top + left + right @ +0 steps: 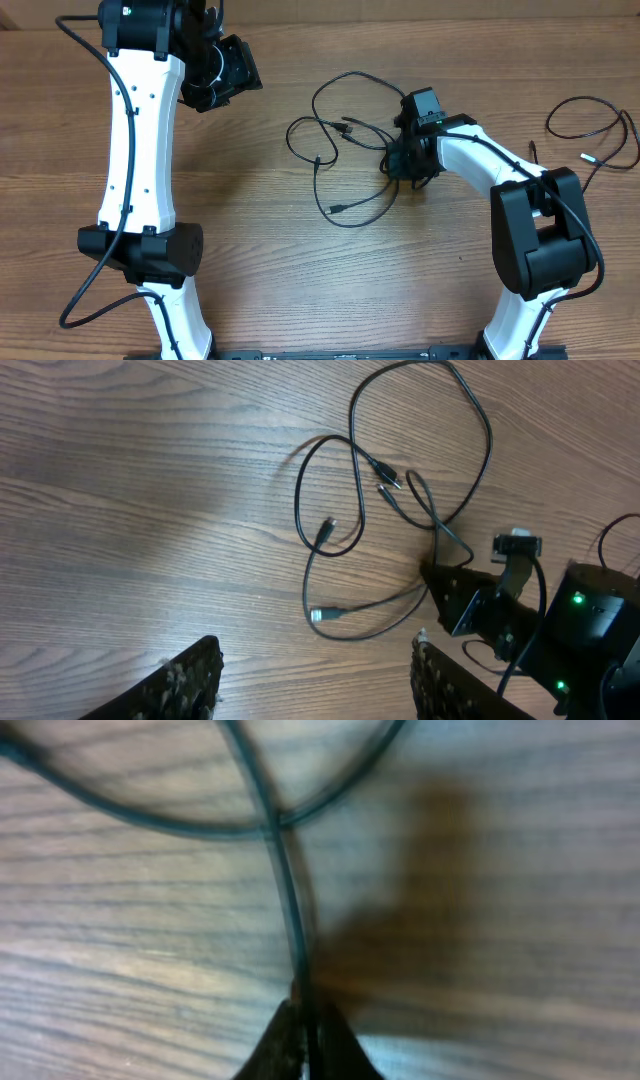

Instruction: Untangle cables

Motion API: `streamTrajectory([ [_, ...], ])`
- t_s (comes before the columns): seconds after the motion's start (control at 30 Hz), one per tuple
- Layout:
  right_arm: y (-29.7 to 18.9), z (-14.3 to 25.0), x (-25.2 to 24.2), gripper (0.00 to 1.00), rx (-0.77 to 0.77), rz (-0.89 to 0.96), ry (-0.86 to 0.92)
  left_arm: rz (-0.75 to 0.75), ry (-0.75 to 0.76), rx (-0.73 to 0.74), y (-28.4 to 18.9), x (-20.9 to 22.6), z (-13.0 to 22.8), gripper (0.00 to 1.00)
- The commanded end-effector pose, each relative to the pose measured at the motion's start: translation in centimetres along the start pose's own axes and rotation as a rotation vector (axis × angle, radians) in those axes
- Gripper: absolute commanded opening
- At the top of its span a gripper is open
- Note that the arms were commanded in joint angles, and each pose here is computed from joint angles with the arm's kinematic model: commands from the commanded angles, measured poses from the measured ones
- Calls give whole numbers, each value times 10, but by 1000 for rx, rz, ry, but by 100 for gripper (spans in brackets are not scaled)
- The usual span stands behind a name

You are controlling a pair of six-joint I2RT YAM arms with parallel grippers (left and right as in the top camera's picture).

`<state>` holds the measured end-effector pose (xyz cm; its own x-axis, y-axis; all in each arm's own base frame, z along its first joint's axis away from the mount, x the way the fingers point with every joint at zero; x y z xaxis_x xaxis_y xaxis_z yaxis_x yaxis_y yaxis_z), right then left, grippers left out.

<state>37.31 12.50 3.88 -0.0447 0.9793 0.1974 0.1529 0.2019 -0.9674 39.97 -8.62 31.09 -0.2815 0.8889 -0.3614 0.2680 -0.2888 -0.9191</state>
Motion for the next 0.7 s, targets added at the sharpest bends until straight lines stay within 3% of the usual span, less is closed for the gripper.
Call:
streamTrajectory([
  [0.0, 13, 13, -5, 4, 66, 17, 59, 21, 28, -10, -7, -6, 4, 60],
  [0.3, -34, -12, 2, 4, 2, 6, 80, 40, 29, 0, -7, -8, 5, 60],
  [0.5, -117, -51, -8, 4, -176, -3, 123, 39, 30, 0, -7, -8, 5, 60],
  [0.67, -194, -71, -52, 4, -344, 159, 200, 43, 32, -8, -7, -9, 4, 60],
])
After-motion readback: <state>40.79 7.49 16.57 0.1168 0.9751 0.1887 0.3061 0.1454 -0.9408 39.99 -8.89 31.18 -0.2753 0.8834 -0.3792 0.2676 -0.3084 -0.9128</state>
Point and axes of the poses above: each gripper's point midway between its finger pads, its own y axis out along the fingers, its own x axis along the line the jaws close on, z = x × y, the point moved 4 cm from there along -y, back along the fingers, and after that the axes turned 1 degree about -y, right-handed, at the moved point
